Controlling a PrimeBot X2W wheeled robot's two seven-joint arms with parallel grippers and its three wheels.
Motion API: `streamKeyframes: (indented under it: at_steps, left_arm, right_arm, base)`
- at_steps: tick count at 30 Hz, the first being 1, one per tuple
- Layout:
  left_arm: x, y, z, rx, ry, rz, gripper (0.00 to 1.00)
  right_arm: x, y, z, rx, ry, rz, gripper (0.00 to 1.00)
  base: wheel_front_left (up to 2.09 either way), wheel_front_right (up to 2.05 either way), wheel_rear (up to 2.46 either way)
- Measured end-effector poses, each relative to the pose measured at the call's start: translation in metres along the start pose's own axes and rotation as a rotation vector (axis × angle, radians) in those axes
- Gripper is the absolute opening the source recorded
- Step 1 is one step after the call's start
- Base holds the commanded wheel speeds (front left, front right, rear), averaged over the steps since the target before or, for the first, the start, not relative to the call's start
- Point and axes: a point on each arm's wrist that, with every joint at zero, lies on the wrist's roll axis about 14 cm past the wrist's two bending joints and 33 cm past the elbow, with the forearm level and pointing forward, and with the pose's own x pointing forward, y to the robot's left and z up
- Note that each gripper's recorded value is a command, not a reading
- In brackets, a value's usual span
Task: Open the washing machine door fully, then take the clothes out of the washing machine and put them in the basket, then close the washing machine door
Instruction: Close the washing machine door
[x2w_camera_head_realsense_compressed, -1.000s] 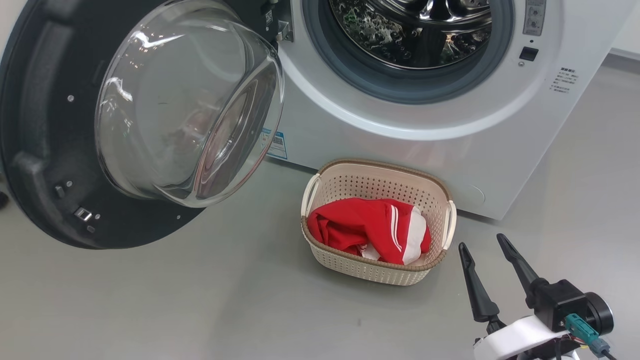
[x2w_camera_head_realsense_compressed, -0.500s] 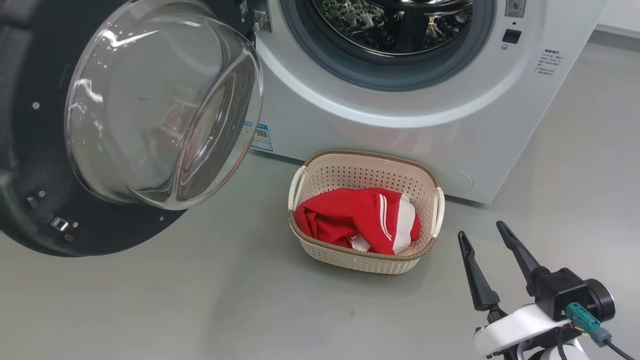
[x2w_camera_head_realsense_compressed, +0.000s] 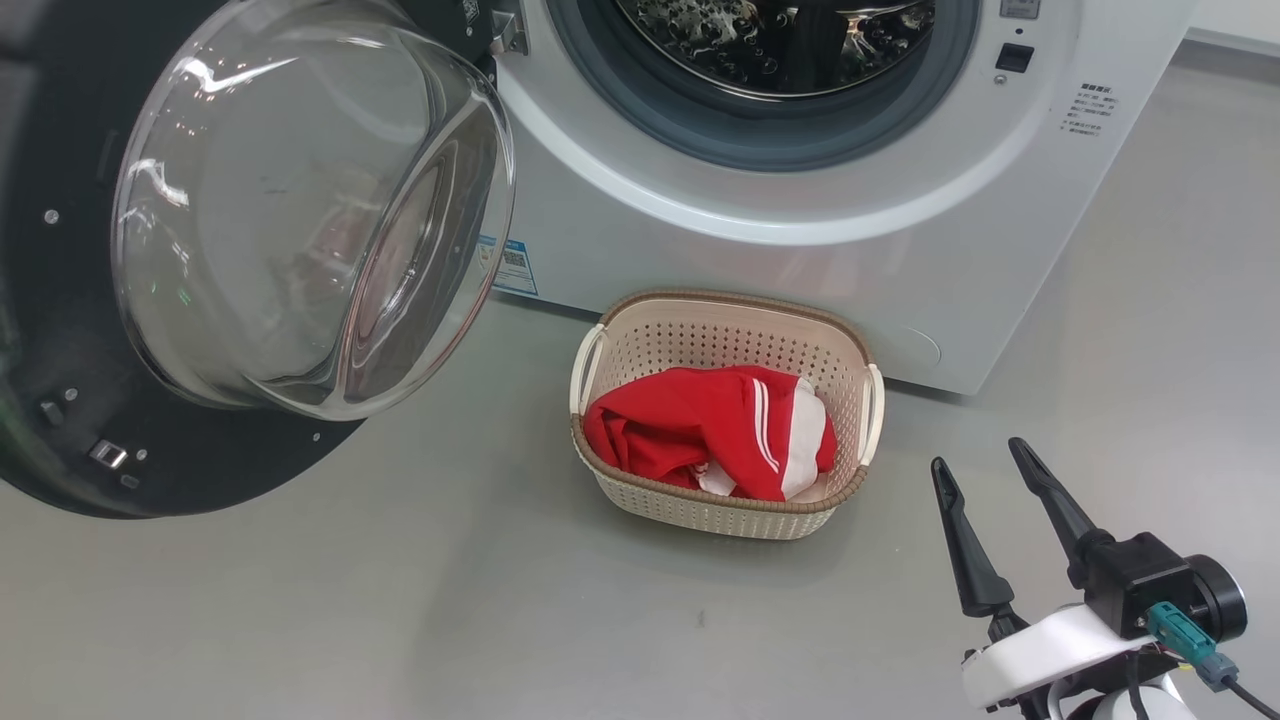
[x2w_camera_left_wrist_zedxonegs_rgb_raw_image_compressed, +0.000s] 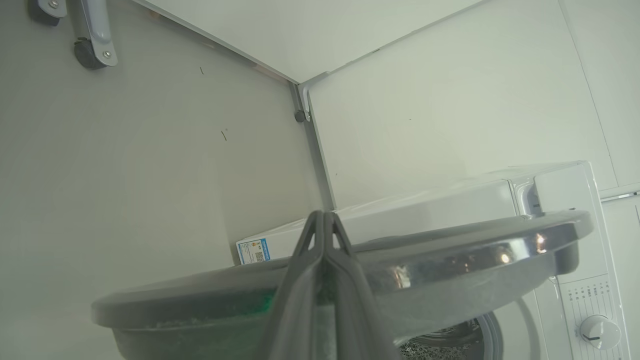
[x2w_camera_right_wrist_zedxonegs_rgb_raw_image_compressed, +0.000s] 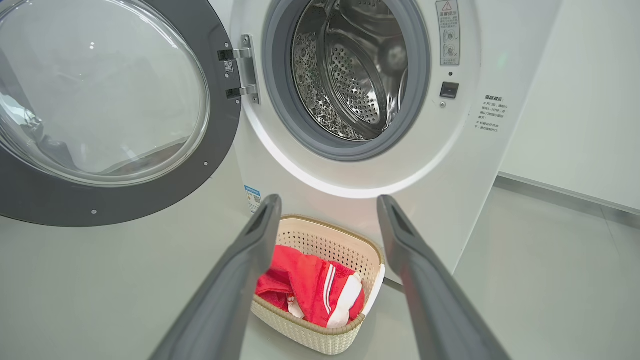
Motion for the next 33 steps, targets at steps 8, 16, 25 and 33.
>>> streamKeyframes:
  at_steps: [8,16,25,33]
  left_arm:
    - [-0.001,-0.001,-0.005,-0.018,0.063,-0.002,0.0]
    - [-0.006,-0.004,-0.014,-0.037,0.158,-0.029,0.0]
    - [-0.018,-0.007,-0.027,-0.044,0.262,-0.087,0.0]
    - [-0.028,-0.009,-0.046,-0.044,0.36,-0.13,0.0]
  right_arm:
    - [0.001,0.001,0.001,-0.003,-0.002,0.005,1.0]
    - [0.003,0.002,0.001,-0.007,-0.003,0.013,1.0]
    - [0.005,0.006,0.003,-0.008,-0.009,0.027,1.0]
    - [0.007,0.01,0.002,-0.005,-0.006,0.039,1.0]
  base:
    - [0.0,0.0,0.0]
    - [0.0,0.0,0.0]
    - [0.0,0.0,0.0]
    - [0.0,0.0,0.0]
